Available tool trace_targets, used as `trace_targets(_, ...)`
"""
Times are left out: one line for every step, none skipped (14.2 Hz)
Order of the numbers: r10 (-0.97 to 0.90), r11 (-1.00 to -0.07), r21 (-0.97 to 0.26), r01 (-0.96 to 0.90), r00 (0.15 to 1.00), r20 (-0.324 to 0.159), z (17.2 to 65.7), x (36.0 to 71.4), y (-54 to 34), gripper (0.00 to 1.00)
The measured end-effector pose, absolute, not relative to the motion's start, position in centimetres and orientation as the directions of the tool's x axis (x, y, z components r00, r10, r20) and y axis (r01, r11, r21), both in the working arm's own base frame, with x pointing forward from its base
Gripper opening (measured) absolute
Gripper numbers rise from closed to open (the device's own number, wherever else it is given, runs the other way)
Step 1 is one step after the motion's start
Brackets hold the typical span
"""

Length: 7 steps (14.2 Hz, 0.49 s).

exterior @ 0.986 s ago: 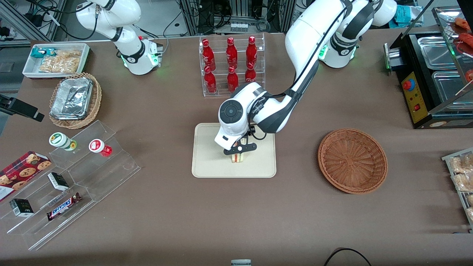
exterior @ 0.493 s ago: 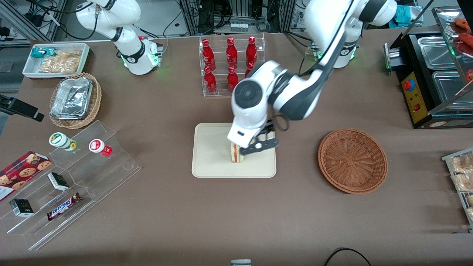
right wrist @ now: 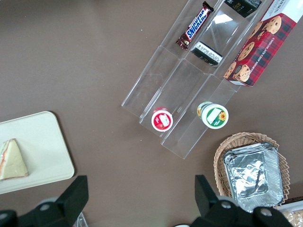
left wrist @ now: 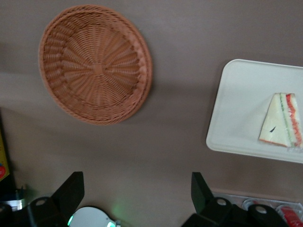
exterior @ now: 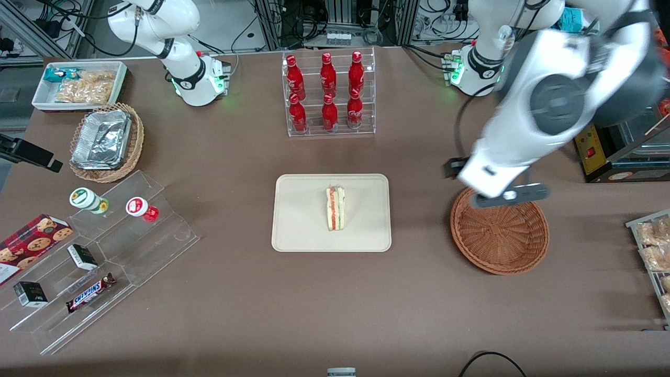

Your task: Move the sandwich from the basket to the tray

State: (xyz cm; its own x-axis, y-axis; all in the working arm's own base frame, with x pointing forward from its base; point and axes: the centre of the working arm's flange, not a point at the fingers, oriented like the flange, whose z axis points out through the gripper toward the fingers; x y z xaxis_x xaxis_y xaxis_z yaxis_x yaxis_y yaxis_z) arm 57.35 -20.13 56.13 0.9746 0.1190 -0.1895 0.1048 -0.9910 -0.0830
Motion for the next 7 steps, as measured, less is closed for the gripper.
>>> trace_targets(0.124, -0.991, -0.073, 0.112, 0.975, -0.186, 57.1, 56.6, -18.7, 1.00)
trace_targets(0.127, -0.991, -0.070, 0.116, 0.976, -0.177, 58.2, 55.6, -17.9, 1.00)
trace_targets(0.129, -0.990, -0.074, 0.118, 0.978, -0.162, 59.2, 54.7, -17.6, 1.00)
trace_targets(0.129, -0.990, -0.079, 0.118, 0.981, -0.146, 60.1, 53.8, -17.4, 1.00)
trace_targets(0.118, -0.991, -0.081, 0.108, 0.984, -0.131, 60.9, 53.2, -17.2, 1.00)
trace_targets(0.104, -0.992, -0.080, 0.095, 0.988, -0.118, 61.7, 52.7, -17.0, 1.00)
trace_targets(0.096, -0.993, -0.079, 0.088, 0.990, -0.106, 62.3, 52.5, -16.7, 1.00)
